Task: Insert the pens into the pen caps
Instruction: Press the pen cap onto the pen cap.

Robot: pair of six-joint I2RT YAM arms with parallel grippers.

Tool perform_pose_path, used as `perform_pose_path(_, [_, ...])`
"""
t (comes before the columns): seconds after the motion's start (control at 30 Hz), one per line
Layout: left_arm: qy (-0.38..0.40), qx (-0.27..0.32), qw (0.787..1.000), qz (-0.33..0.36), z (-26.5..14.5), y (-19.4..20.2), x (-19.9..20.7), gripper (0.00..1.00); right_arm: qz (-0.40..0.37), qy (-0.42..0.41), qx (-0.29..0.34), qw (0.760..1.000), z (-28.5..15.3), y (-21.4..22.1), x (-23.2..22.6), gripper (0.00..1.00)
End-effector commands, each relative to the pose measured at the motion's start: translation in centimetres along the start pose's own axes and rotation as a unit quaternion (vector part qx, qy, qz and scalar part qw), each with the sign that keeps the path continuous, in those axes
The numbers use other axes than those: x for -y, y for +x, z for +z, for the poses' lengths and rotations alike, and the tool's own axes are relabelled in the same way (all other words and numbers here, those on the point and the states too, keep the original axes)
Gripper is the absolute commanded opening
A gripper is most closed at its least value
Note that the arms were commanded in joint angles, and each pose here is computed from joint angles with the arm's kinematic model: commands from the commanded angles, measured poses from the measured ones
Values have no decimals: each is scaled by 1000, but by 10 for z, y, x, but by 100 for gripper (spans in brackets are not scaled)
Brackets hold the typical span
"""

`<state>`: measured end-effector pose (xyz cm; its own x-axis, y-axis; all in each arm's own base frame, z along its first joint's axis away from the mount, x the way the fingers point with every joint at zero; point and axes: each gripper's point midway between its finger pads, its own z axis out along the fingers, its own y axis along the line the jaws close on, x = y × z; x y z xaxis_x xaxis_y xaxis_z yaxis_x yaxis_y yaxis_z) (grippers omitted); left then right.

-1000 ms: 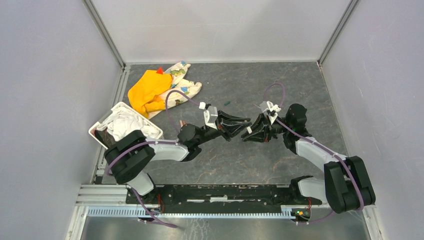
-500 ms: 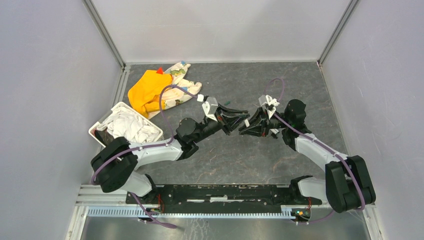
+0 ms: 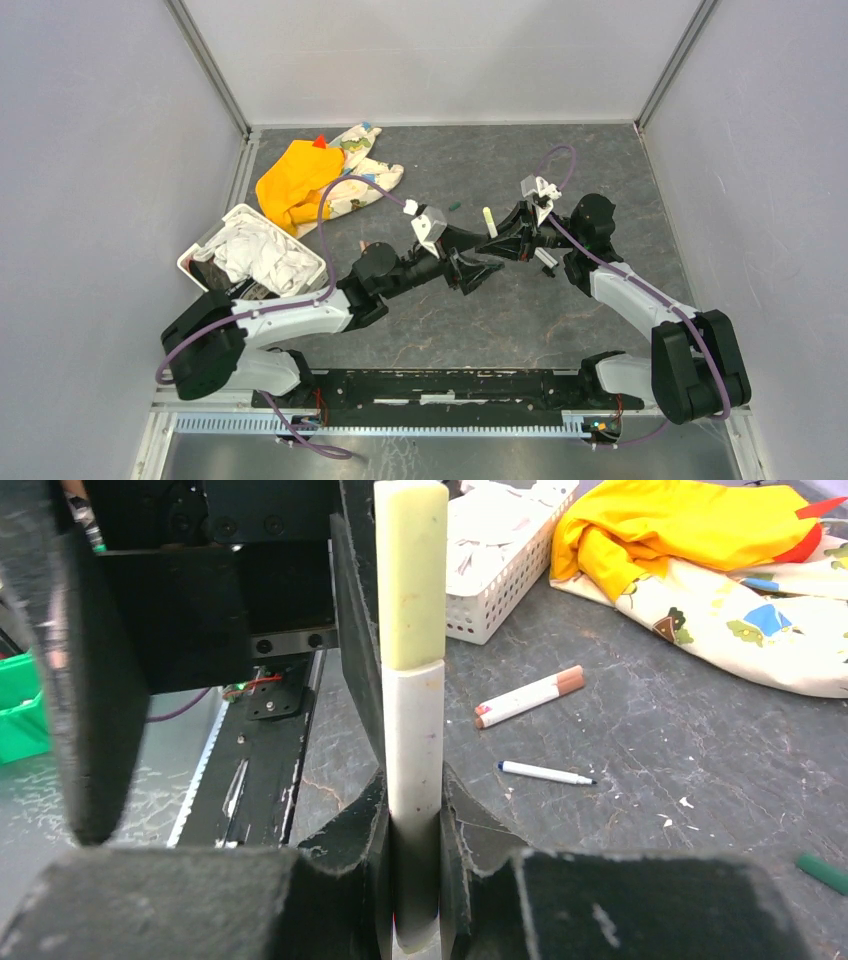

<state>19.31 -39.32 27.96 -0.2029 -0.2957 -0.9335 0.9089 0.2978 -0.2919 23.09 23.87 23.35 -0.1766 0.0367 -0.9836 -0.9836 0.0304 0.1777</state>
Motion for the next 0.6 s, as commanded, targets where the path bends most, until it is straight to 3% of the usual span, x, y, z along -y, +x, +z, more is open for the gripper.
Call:
perform_pose_path(0.0, [12, -8, 999, 31, -24, -4, 13, 86, -39, 27, 35, 998, 2, -33, 10, 0])
perform_pose_path(0.1, [-8, 25, 999, 27, -32, -24, 7, 99, -42, 22, 41, 998, 1, -37, 5, 0])
perform_pose_path(0.4, [21, 91, 994, -48, -10, -99, -2, 100, -38, 15, 45, 998, 3, -43, -4, 0])
perform_pose_path(0.57, [52, 88, 992, -71, 4, -112, 0, 100, -31, 7, 48, 998, 7, -47, -13, 0])
